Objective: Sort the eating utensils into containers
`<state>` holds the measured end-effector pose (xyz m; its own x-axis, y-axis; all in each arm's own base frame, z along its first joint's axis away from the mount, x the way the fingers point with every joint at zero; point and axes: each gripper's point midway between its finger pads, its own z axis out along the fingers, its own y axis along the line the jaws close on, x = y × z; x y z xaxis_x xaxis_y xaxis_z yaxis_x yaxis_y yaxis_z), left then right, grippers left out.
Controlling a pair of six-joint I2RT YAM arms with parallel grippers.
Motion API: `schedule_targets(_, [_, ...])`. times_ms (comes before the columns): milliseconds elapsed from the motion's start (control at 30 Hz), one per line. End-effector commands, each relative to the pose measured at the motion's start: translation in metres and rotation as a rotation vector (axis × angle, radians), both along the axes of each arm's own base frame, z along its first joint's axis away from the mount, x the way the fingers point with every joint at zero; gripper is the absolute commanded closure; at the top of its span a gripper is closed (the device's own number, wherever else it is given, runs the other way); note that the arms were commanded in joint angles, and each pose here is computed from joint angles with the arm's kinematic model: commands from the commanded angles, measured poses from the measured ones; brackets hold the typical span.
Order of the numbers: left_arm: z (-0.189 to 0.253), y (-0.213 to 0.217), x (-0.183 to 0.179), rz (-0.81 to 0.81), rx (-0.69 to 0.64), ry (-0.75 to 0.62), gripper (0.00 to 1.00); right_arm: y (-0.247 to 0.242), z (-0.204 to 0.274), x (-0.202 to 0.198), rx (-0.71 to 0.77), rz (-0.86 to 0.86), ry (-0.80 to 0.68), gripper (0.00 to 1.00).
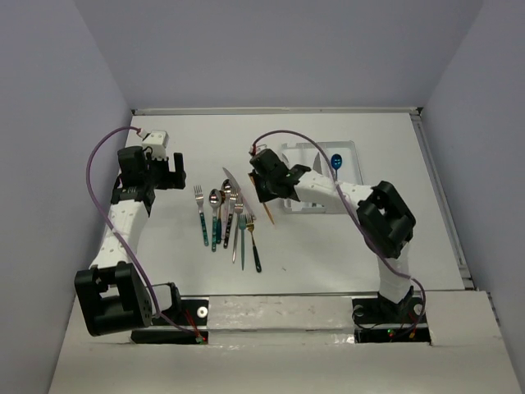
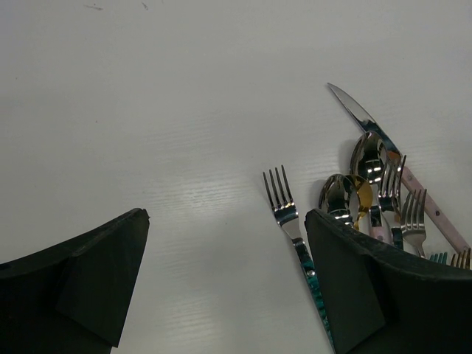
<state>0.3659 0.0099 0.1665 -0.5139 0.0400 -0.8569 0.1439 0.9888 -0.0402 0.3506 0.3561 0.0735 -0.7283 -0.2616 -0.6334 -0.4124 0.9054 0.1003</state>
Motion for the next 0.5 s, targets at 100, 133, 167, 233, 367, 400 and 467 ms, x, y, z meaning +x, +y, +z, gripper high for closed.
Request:
schedule_targets(100, [0.012, -0.001, -0.002, -0.019, 0.008, -0.043, 0.01, -0.009, 0.106, 0.04, 0.177, -0.068, -0.278, 1.0])
schedule_targets(133, [0.011, -0.001, -0.001, -0.02, 0.007, -0.041, 0.01, -0.026, 0.113, 0.051, 0.173, -0.105, -0.296, 1.0])
schedule_targets(167, [0.011, -0.001, -0.002, -0.021, 0.008, -0.04, 0.01, -0.041, 0.115, 0.057, 0.165, -0.136, -0.304, 1.0])
schedule_targets(233, [0.01, -0.001, -0.001, -0.023, 0.009, -0.039, 0.01, -0.091, 0.123, 0.077, 0.146, -0.237, -0.327, 1.0])
schedule_targets(367, [0.006, -0.002, -0.001, -0.034, 0.014, -0.035, 0.01, -0.156, 0.102, 0.094, 0.027, -0.375, -0.336, 1.0])
schedule_targets(400, [0.005, -0.003, -0.001, -0.037, 0.013, -0.032, 0.01, -0.163, 0.096, 0.096, 0.024, -0.383, -0.32, 1.0])
schedule_targets(467, [-0.001, -0.002, -0.001, -0.037, 0.015, -0.019, 0.01, -0.165, 0.075, 0.097, 0.047, -0.375, -0.255, 1.0])
